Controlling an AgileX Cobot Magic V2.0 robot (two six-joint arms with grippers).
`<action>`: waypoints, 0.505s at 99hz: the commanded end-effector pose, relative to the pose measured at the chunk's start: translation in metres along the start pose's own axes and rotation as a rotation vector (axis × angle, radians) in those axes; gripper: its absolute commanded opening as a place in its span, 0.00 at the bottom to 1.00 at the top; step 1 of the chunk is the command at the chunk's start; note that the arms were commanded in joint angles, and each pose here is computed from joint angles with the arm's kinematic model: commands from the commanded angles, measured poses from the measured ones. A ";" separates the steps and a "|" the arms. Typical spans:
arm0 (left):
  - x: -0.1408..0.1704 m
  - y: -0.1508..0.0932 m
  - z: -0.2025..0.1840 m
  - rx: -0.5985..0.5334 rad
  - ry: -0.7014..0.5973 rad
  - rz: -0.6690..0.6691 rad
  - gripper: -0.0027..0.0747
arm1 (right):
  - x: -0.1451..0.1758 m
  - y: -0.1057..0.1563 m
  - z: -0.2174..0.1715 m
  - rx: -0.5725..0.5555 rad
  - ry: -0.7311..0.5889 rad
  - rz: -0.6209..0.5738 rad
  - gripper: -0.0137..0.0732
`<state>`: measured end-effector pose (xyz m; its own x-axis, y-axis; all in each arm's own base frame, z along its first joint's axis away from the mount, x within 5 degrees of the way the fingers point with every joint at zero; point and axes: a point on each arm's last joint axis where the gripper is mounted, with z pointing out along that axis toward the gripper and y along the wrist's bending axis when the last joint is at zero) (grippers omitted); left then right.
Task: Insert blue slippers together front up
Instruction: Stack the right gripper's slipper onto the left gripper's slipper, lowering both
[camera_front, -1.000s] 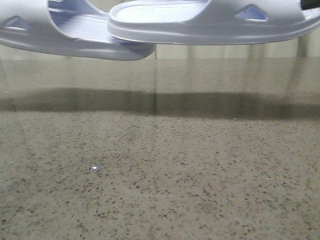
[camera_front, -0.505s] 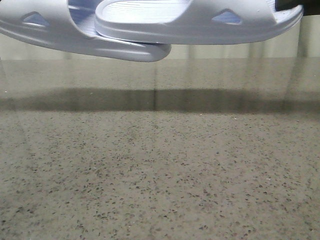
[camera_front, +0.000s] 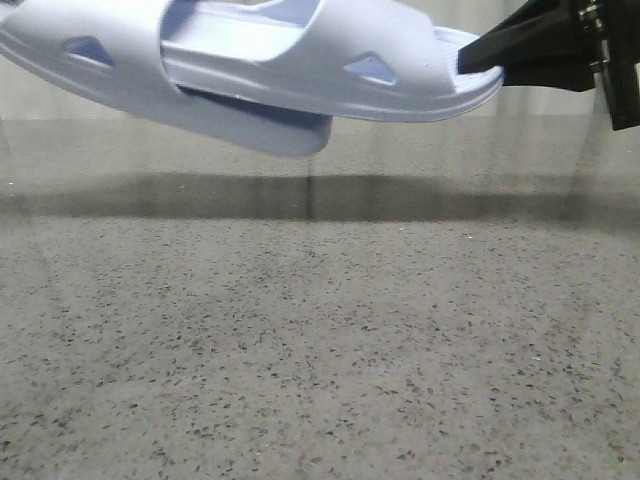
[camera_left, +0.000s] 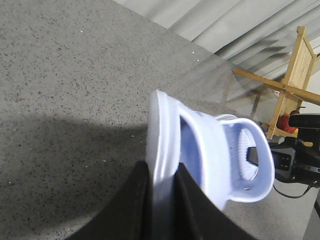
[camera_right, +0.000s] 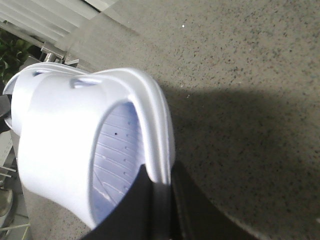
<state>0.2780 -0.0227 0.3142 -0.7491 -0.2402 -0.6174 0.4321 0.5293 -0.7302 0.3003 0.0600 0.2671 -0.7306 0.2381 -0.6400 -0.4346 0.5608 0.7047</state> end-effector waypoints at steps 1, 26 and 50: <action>-0.004 -0.031 0.000 0.164 -0.013 0.016 0.06 | -0.016 0.022 0.009 -0.134 -0.024 -0.057 0.03; -0.004 -0.033 0.002 0.177 -0.014 0.018 0.06 | -0.025 0.027 0.036 -0.198 0.021 -0.087 0.03; -0.009 -0.035 0.000 0.206 -0.060 -0.004 0.06 | -0.021 0.015 0.039 -0.095 0.069 -0.107 0.03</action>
<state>0.2821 -0.0256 0.3164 -0.7309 -0.2837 -0.6207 0.4196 0.5305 -0.7365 0.3375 0.0833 0.2537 -0.7403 0.1509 -0.6551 -0.4607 0.5958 0.6579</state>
